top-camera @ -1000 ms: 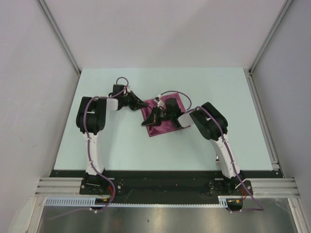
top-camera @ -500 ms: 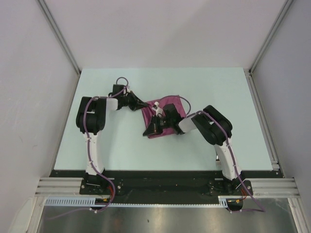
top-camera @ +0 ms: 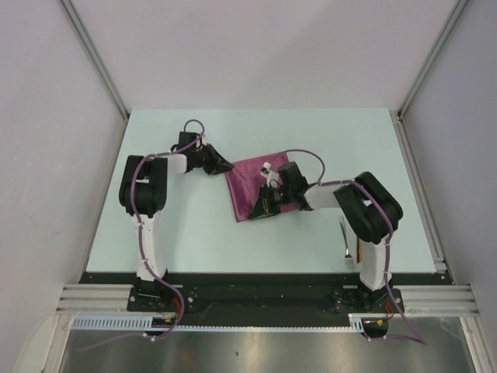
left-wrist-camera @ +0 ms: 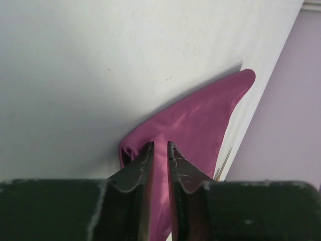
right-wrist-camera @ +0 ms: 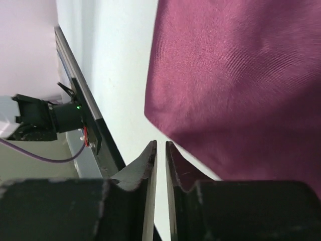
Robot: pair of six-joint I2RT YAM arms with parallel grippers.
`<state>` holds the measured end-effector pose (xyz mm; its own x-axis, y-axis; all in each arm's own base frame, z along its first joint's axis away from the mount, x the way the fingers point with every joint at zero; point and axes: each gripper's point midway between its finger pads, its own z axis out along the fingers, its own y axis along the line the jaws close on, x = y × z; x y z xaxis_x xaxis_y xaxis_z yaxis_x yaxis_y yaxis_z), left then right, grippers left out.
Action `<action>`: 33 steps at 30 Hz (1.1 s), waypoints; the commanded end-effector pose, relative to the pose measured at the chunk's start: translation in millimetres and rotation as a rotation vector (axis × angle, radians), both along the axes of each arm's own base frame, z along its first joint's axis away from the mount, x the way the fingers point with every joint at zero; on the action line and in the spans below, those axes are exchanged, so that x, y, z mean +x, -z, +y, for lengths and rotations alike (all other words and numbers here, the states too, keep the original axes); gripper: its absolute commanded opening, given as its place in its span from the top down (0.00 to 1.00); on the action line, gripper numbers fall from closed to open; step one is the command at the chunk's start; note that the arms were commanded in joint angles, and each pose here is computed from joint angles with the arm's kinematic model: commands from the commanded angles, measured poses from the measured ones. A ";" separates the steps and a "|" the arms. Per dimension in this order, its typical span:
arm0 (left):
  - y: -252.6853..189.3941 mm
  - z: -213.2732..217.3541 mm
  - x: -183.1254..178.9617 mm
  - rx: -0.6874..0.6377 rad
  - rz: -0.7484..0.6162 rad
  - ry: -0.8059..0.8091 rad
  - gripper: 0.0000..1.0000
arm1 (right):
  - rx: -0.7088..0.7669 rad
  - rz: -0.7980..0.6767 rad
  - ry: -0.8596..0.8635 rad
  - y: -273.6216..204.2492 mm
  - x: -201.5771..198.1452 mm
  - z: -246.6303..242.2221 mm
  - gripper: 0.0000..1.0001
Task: Fold the napkin into a case and place the utensils inside
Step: Smooth out the square-folded napkin at the center of the board, then pick up the top corner of the square-folded napkin from the center of the board.
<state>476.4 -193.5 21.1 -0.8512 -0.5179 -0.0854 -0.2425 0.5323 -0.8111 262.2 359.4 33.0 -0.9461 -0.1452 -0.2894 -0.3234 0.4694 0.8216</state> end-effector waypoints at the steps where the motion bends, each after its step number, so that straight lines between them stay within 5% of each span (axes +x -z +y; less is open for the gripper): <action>1: -64.2 16.9 12.0 0.119 -0.158 0.010 0.74 | 0.019 -0.104 0.041 -38.0 14.3 -22.9 0.82; 6: -93.2 8.9 -15.9 0.199 -0.246 0.093 0.55 | -0.065 -0.032 0.300 -36.9 45.8 -85.7 0.64; 9: -96.4 -12.3 -50.2 0.271 -0.273 0.196 0.53 | -0.154 0.008 0.480 -30.1 56.7 -131.6 0.43; 12: -100.2 -35.9 -84.9 0.298 -0.328 0.243 0.55 | -0.289 0.045 0.555 -18.5 56.3 -165.5 0.40; 22: -102.2 -36.4 -167.3 0.402 -0.410 0.281 0.58 | -0.453 0.048 0.632 -4.2 57.8 -200.9 0.47; 33: -86.1 -34.1 -184.5 0.384 -0.361 0.299 0.60 | -0.383 0.020 0.586 -3.6 75.6 -185.2 0.78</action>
